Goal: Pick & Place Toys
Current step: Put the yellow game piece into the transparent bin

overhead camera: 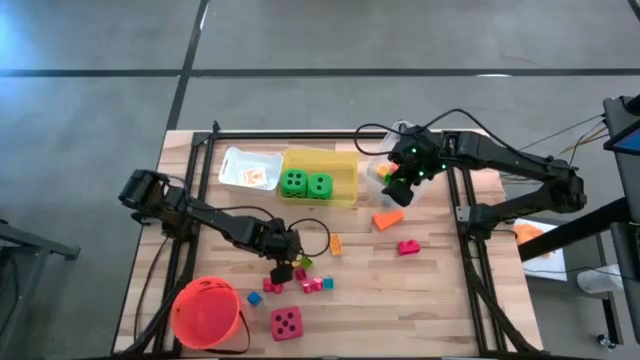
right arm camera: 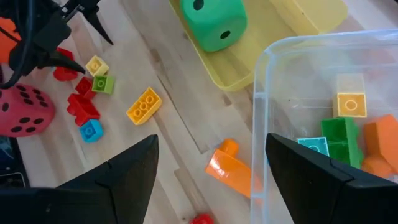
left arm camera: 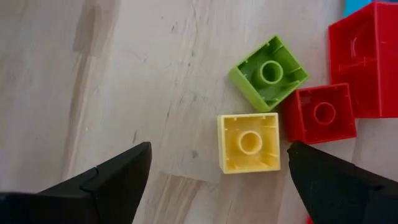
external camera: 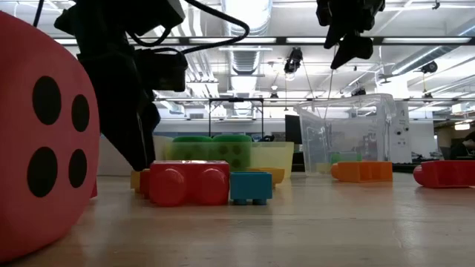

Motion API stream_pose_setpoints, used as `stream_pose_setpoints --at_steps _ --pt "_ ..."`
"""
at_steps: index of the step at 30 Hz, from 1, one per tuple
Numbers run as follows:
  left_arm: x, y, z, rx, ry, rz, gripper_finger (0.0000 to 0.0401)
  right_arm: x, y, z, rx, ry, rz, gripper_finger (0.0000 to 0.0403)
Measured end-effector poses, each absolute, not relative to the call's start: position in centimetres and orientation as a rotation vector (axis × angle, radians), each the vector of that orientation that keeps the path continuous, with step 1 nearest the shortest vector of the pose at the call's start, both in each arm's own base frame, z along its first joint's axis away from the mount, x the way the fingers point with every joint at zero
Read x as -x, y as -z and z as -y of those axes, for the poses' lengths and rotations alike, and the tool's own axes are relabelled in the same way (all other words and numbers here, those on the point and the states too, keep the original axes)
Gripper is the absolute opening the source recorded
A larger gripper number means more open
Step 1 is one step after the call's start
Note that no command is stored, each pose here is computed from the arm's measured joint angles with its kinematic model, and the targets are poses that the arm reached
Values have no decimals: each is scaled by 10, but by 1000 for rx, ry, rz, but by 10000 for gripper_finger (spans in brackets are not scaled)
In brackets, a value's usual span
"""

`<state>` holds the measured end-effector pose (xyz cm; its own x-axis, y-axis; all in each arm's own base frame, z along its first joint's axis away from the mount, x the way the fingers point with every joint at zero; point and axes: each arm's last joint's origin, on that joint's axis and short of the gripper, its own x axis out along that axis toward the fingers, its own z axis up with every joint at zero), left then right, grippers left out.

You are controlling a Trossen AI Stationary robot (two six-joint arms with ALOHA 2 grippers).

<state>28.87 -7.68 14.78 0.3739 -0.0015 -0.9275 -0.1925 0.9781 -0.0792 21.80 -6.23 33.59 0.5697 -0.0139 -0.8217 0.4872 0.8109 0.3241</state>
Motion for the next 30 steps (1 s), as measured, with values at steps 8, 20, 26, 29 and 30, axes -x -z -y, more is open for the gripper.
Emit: stream_pose_setpoints --at_steps 8,20,26,29,30 --pt "-290 -148 84 111 -85 -1141 364 -218 -336 62 -568 313 -929 291" --pt "-295 -132 93 63 -56 -1148 364 -217 -335 62 -567 312 -935 291" --pt "-295 -128 93 52 -51 -1158 361 -217 -335 62 -557 307 -944 291" --pt "-295 -126 94 66 -21 -1173 346 -217 -335 62 -554 305 -944 291" --pt "-296 -125 95 65 -17 -1177 338 -217 -335 62 -553 305 -944 291"
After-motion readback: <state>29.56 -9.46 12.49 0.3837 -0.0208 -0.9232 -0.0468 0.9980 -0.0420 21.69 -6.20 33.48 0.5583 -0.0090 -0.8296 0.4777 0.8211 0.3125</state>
